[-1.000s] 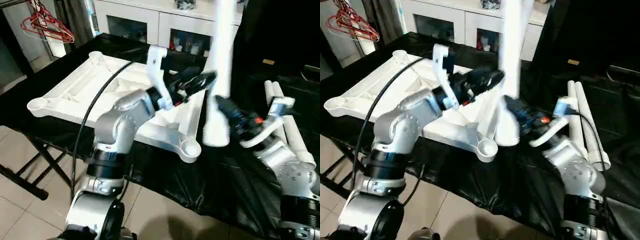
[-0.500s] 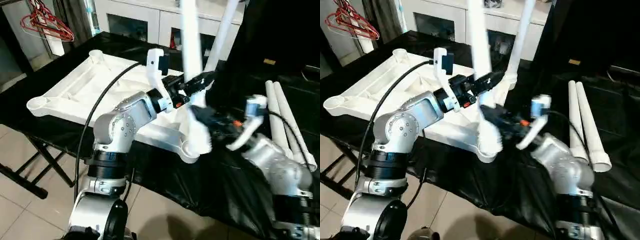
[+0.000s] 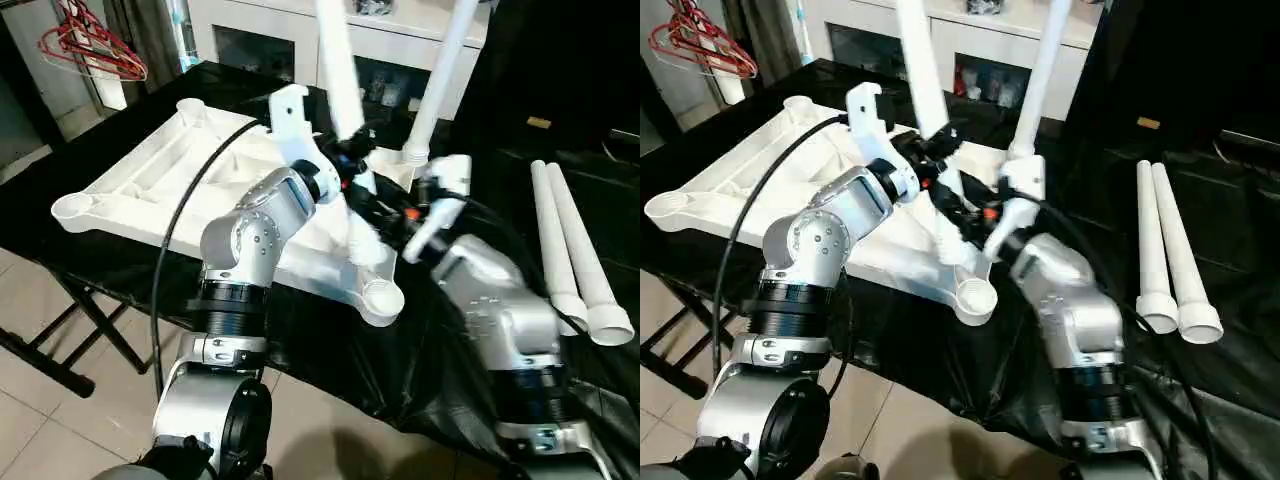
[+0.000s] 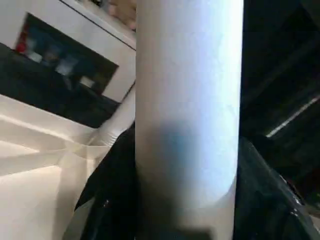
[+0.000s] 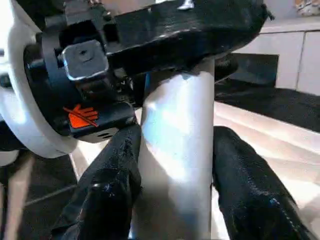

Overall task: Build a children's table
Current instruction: Pick table leg

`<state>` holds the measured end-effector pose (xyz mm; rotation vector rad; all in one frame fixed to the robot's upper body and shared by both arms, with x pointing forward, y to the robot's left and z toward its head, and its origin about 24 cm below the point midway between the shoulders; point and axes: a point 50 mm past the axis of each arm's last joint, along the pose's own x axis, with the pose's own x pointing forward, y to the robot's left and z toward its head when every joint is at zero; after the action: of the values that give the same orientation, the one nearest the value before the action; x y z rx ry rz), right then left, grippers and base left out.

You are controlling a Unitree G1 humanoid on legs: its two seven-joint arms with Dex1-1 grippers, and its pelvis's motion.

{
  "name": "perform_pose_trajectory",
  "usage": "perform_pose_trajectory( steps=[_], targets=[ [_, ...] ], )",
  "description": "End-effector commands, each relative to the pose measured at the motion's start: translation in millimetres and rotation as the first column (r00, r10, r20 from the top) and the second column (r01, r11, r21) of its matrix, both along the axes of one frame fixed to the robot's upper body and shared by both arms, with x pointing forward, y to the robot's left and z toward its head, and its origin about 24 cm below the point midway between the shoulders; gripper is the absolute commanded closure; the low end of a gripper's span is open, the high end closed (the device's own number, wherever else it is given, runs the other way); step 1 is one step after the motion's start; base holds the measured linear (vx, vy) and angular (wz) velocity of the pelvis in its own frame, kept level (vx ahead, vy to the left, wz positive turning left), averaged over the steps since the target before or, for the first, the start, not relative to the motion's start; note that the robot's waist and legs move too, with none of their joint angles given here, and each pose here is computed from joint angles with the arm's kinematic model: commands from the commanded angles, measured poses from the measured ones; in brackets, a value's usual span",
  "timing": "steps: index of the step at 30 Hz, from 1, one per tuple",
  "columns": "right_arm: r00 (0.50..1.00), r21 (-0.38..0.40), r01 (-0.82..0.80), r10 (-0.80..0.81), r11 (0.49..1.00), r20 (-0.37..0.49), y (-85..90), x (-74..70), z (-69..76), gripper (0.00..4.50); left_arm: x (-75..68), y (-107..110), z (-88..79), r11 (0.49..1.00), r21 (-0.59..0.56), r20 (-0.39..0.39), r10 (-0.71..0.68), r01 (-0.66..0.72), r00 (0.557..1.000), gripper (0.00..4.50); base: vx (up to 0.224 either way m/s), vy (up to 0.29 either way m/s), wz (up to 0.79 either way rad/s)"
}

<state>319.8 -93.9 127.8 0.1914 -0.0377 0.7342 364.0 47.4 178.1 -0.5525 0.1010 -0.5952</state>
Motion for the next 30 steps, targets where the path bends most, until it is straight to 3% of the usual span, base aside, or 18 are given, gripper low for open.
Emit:
perform_pose_trajectory(
  steps=[1, 6, 9, 14, 15, 17, 20, 21, 24, 25, 29, 30],
  targets=[
    [0.990, -0.045, -0.055, 0.060, 0.997, 0.125, 14.9, -5.4, 20.1, 2.66, 3.8, -1, 6.2, 0.997, 0.013, 0.006, 0.079, -0.079, 0.997, 2.58, 0.000, 0.000, 0.00],
    [0.992, -0.068, -0.067, 0.074, 0.995, 0.106, 14.3, -6.3, 16.5, 2.66, 2.1, -2, 12.1, 1.000, -0.001, 0.068, 0.026, -0.026, 0.997, 2.59, 0.000, 0.000, 0.00],
    [0.993, -0.050, -0.107, 0.109, 0.993, 0.045, 7.7, -5.3, 10.1, 1.96, -2.6, -4, 13.1, 0.997, 0.036, 0.117, -0.071, 0.067, 0.991, 2.59, 0.000, 0.000, 0.00],
    [0.988, -0.039, -0.157, 0.156, 0.987, -0.011, -4.0, -4.7, 5.4, 1.61, -9.3, -4, 13.0, 0.981, 0.051, 0.142, -0.192, 0.187, 0.971, 2.60, 0.000, 0.000, 0.00],
    [0.978, -0.088, -0.207, 0.203, 0.974, -0.056, -12.5, -5.4, -0.8, 1.53, -14.6, -3, 13.1, 0.959, 0.058, 0.159, -0.284, 0.278, 0.946, 2.60, 0.000, 0.000, 0.00],
    [0.968, -0.090, -0.244, 0.237, 0.965, -0.083, -15.0, -7.0, -2.8, 1.39, -16.3, -2, 12.6, 0.949, 0.061, 0.159, -0.316, 0.310, 0.935, 2.60, 0.000, 0.000, 0.00],
    [0.905, -0.027, -0.411, 0.404, 0.911, -0.132, -20.5, -20.3, -1.5, 1.36, -23.4, 1, 11.8, 0.902, 0.076, 0.176, -0.433, 0.426, 0.884, 2.60, 0.000, 0.000, 0.00],
    [0.854, 0.028, -0.499, 0.497, 0.866, -0.152, -23.8, -28.0, 0.5, 1.36, -30.5, 2, 15.5, 0.851, 0.060, 0.214, -0.521, 0.521, 0.826, 2.60, 0.000, 0.000, 0.00],
    [0.830, 0.057, -0.535, 0.537, 0.843, -0.153, -24.6, -31.3, 2.4, 1.36, -35.7, 3, 18.4, 0.811, 0.060, 0.261, -0.576, 0.582, 0.775, 2.60, 0.000, 0.000, 0.00],
    [0.809, 0.080, -0.561, 0.566, 0.824, -0.157, -24.7, -34.5, 3.5, 1.54, -43.5, 2, 18.8, 0.750, 0.063, 0.286, -0.645, 0.658, 0.708, 2.60, 0.000, 0.000, 0.00],
    [0.794, 0.099, -0.578, 0.586, 0.810, -0.164, -25.6, -36.5, 4.3, 1.72, -47.4, 1, 17.0, 0.710, 0.084, 0.286, -0.689, 0.699, 0.666, 2.60, 0.000, 0.000, 0.00],
    [0.788, 0.109, -0.583, 0.593, 0.805, -0.165, -26.2, -37.0, 4.3, 2.04, -47.3, 0, 16.4, 0.706, 0.082, 0.282, -0.693, 0.703, 0.663, 2.60, 0.000, 0.000, 0.00]
  ],
)
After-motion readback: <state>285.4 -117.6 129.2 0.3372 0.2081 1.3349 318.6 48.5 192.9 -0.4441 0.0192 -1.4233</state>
